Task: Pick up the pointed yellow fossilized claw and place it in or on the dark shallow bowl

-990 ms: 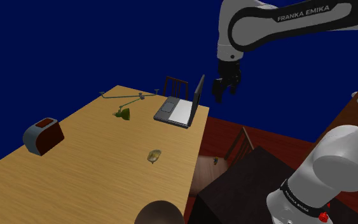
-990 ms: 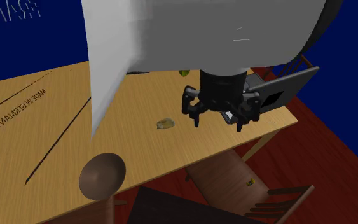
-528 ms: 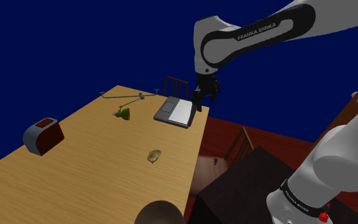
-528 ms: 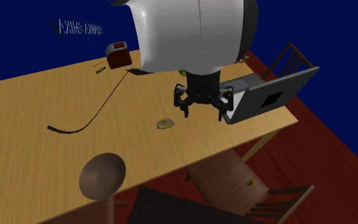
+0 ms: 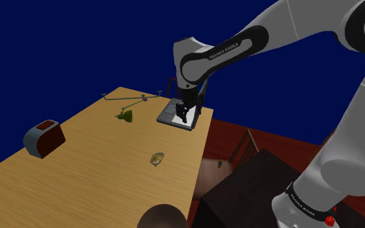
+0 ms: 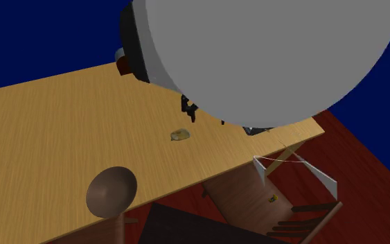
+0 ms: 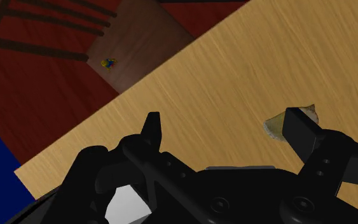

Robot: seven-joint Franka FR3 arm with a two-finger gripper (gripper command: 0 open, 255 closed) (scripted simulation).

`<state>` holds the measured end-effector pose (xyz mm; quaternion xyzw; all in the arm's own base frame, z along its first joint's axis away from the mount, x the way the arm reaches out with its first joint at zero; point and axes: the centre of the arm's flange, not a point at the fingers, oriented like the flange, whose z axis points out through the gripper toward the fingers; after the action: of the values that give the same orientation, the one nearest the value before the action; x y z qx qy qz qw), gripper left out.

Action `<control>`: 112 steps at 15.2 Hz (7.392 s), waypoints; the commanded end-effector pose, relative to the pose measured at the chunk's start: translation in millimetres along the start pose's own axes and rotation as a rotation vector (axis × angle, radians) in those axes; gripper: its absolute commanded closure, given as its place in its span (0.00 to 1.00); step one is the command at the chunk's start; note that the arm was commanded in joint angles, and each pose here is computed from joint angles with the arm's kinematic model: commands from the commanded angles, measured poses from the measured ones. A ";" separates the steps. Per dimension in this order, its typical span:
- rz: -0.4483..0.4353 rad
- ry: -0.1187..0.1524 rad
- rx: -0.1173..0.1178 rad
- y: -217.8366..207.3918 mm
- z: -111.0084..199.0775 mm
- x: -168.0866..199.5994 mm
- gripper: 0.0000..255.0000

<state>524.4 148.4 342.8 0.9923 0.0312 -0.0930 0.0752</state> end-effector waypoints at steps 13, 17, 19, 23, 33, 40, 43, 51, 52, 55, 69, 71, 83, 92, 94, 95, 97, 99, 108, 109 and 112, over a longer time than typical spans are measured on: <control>-0.029 -0.052 -0.007 -91.8 102.2 135.8 0.00; -0.036 -0.066 -0.009 -117.4 132.0 171.8 0.00; -0.036 -0.066 -0.009 -117.3 142.5 171.1 0.00; -0.036 -0.066 -0.009 -117.1 163.6 169.7 0.00; -0.036 -0.066 -0.009 -117.0 171.9 169.2 0.00; -0.036 -0.066 -0.009 -117.0 171.9 169.2 1.00; -0.036 -0.066 -0.009 -117.0 171.9 169.2 1.00; 0.705 0.016 0.245 -145.0 198.8 100.7 0.00; 0.705 0.016 0.245 -146.1 203.9 101.2 0.00; 0.705 0.016 0.245 -149.5 219.3 102.7 0.00; 0.705 0.016 0.245 -153.4 237.7 105.0 1.00; 0.705 0.016 0.245 -155.0 239.2 104.9 1.00; 0.705 0.016 0.245 -148.3 201.7 97.6 1.00; 0.705 0.016 0.245 -141.5 155.6 88.6 1.00; 0.705 0.016 0.245 -140.0 145.3 86.6 1.00; 0.705 0.016 0.245 -139.3 140.2 85.6 1.00; 0.705 0.016 0.245 -137.7 129.9 83.6 1.00; 0.705 0.016 0.245 -136.2 119.8 81.6 1.00; 0.705 0.016 0.245 -197.0 129.1 -20.1 1.00; 0.705 0.016 0.245 -203.8 130.2 -31.3 1.00; 0.705 0.016 0.245 -224.0 133.3 -65.2 1.00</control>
<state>431.4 339.9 192.6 0.9446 -0.3227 -0.0569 -0.0170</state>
